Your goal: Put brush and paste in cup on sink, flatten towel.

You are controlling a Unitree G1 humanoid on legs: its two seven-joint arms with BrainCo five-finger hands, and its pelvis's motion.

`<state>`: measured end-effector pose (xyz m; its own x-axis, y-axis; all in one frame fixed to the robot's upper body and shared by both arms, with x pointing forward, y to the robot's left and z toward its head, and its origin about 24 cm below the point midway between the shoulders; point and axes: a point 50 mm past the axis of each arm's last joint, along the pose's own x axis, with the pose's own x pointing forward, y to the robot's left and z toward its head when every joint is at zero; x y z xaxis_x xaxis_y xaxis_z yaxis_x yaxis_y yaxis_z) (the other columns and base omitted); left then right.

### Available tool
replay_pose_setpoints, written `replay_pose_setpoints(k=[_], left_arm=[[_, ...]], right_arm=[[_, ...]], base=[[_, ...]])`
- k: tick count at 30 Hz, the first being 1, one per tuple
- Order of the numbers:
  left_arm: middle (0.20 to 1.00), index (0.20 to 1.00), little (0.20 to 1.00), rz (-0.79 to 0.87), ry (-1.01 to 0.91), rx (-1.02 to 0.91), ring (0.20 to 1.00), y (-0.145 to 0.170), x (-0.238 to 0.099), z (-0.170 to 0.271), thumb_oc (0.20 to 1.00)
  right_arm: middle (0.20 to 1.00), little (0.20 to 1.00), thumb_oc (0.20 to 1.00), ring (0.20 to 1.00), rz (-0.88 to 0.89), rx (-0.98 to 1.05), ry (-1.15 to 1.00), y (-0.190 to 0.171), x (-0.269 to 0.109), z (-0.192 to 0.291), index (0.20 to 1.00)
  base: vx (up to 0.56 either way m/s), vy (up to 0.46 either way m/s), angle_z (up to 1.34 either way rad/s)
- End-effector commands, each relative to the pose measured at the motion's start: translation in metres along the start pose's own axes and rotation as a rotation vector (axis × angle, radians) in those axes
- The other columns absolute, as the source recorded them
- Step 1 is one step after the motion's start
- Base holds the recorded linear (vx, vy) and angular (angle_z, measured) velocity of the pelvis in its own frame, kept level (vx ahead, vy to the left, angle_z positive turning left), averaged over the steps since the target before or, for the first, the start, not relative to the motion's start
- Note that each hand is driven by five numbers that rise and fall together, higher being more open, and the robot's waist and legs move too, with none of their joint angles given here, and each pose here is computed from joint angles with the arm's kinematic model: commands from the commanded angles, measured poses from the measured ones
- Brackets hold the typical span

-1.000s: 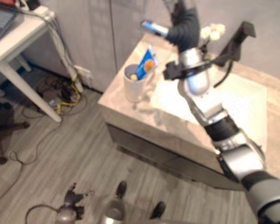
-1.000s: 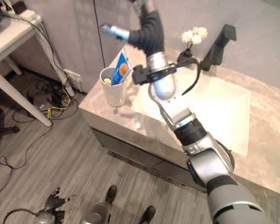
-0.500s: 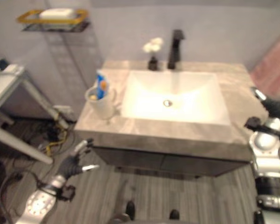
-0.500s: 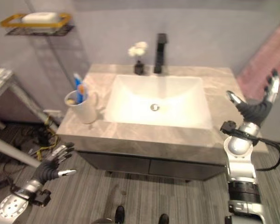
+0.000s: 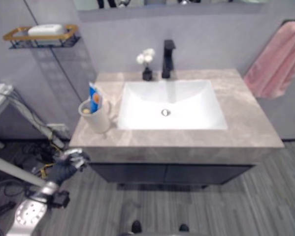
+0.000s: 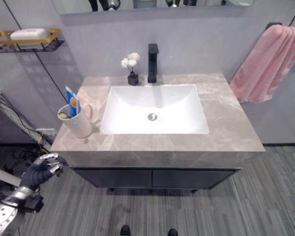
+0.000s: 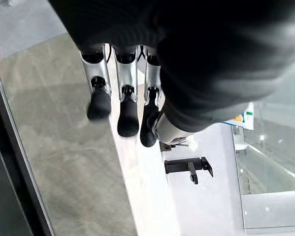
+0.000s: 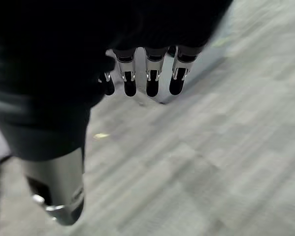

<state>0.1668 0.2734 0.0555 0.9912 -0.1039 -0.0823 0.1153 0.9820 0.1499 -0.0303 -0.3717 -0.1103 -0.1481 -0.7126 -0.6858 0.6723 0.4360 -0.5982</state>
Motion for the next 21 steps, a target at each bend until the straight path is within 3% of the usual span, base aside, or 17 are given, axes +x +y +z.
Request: replay_pose_setpoints(k=[1,12,21], left_arm=[[0.2,0.2,0.2,0.024,-0.173,0.054,0.2,0.01,0.009,0.033,0.2],[0.2,0.2,0.2,0.082,-0.243,-0.022,0.2,0.003,0.022,0.033,0.2],[0.2,0.2,0.2,0.094,-0.291,-0.015,0.2,-0.003,0.036,0.039,0.2]], right_arm=[[1.0,1.0,1.0,1.0,0.095,-0.1,0.081,0.012,-0.004,-0.012,1.0],[1.0,1.0,1.0,1.0,0.416,-0.496,-0.007,0.079,-0.028,-0.032,1.0],[1.0,1.0,1.0,1.0,0.49,-0.529,-0.081,0.104,-0.038,-0.023,1.0]], base=[[0.01,-0.013,0.06],[0.0,-0.001,0.03],[0.01,0.005,0.01]])
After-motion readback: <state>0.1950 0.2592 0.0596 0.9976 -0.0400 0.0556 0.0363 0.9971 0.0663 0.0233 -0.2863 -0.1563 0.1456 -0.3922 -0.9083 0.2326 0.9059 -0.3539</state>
